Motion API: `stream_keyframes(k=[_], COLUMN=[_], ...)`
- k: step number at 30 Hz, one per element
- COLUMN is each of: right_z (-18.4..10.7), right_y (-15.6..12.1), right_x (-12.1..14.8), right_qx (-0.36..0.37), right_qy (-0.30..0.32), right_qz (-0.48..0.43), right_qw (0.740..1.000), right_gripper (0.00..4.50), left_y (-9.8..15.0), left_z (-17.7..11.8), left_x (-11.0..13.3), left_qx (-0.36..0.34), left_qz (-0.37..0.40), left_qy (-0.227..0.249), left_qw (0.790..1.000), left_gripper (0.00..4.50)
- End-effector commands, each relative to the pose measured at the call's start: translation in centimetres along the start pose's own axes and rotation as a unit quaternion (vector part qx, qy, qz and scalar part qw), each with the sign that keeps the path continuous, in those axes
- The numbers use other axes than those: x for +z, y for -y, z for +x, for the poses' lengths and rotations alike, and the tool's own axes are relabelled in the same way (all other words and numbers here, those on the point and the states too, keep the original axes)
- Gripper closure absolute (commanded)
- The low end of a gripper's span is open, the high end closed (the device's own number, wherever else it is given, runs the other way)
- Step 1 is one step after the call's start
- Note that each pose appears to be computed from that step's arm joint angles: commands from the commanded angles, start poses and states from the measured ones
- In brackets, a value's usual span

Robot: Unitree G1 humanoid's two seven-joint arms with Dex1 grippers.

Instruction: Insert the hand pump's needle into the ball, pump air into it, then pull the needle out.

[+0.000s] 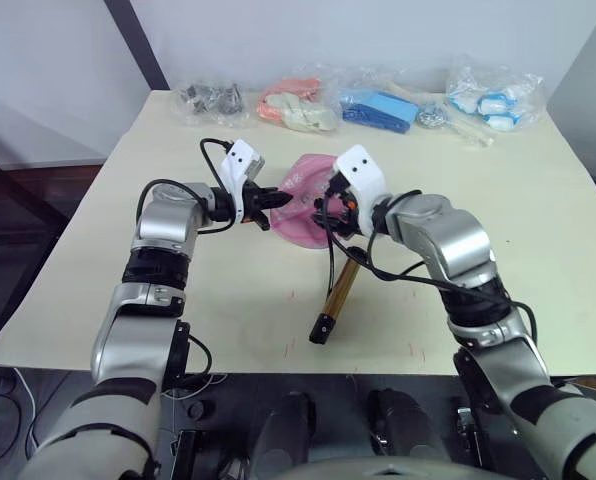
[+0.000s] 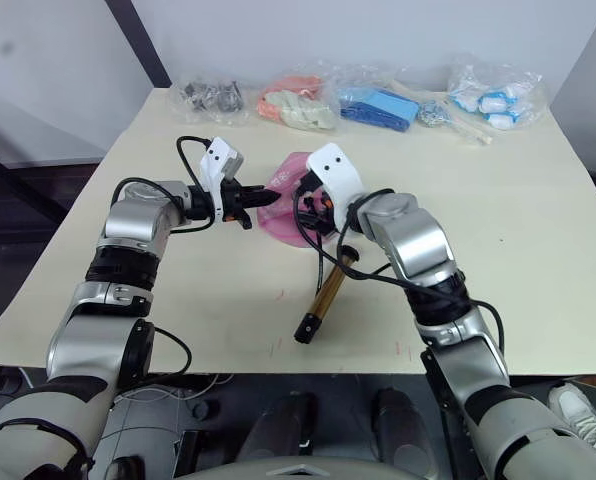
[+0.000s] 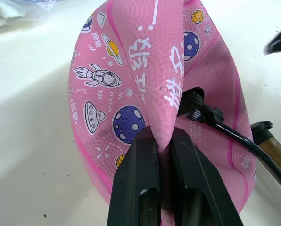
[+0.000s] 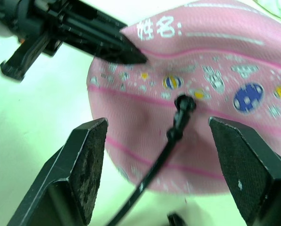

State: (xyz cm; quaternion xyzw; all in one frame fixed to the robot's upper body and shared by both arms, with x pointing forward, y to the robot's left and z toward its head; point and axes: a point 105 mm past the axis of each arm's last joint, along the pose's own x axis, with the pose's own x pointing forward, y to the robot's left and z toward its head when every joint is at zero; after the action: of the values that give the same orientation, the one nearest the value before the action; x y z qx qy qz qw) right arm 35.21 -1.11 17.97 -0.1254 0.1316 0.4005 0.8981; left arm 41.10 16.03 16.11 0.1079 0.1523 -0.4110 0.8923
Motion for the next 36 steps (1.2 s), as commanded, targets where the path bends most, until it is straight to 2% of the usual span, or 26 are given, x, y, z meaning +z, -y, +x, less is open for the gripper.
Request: stream_keyframes(k=[1, 3, 10, 20, 21, 23, 26, 27, 28, 29, 30, 33, 36], right_z=[-2.8, -4.0, -8.3, -11.8, -11.9, -12.1, -12.3, -12.4, -12.5, -12.6, -12.7, -13.3, -14.0], right_y=[-0.5, -0.7, -1.1, -0.6, -0.6, -0.6, -0.7, -0.8, -0.8, -0.8, -0.9, -0.9, -0.9], right_x=[1.4, 1.7, 1.7, -0.2, -0.4, -0.7, -1.1, -1.2, -1.2, -1.3, -1.5, -2.1, -2.3], right_qx=[0.008, 0.011, 0.017, -0.019, -0.021, -0.023, -0.025, -0.025, -0.025, -0.025, -0.024, -0.013, -0.001], right_qy=[0.051, 0.079, 0.114, 0.079, 0.075, 0.070, 0.063, 0.062, 0.063, 0.062, 0.060, 0.052, 0.056], right_qz=[-0.025, -0.030, -0.020, -0.032, -0.031, -0.028, -0.027, -0.026, -0.025, -0.025, -0.025, -0.026, -0.026], right_qw=[0.998, 0.996, 0.993, 0.996, 0.996, 0.997, 0.997, 0.997, 0.997, 0.997, 0.998, 0.998, 0.998], right_gripper=[0.92, 0.92, 0.92, 0.92, 0.88, 0.88, 0.88, 0.88, 0.88, 0.88, 0.88, 0.88, 0.88], left_y=[0.4, 0.4, 0.3, -0.1, -0.1, -0.1, -0.3, -0.4, -0.4, -0.5, -0.5, -0.2, 0.5], left_z=[0.5, 0.4, 1.1, 2.0, 2.0, 1.9, 0.4, 0.0, -0.2, -0.9, -1.7, -5.3, -7.8], left_x=[-0.6, -0.5, 0.0, 0.7, 1.0, 1.6, 3.0, 3.1, 3.2, 3.2, 3.3, 4.4, 4.3], left_qx=[-0.012, -0.014, -0.027, -0.046, -0.050, -0.056, -0.065, -0.065, -0.065, -0.069, -0.074, -0.099, -0.114], left_qz=[0.007, 0.021, 0.058, 0.102, 0.101, 0.095, 0.084, 0.083, 0.082, 0.074, 0.067, 0.046, 0.029], left_qy=[-0.012, -0.012, -0.023, -0.034, -0.030, -0.016, 0.019, 0.023, 0.024, 0.025, 0.027, 0.049, 0.042], left_qw=[1.000, 1.000, 0.998, 0.993, 0.993, 0.994, 0.994, 0.994, 0.994, 0.995, 0.995, 0.993, 0.992], left_gripper=[4.50, 4.50, 4.50, 4.50, 3.87, 3.39, 1.92, 1.56, 0.82, 0.54, 0.38, 0.38, 0.38])
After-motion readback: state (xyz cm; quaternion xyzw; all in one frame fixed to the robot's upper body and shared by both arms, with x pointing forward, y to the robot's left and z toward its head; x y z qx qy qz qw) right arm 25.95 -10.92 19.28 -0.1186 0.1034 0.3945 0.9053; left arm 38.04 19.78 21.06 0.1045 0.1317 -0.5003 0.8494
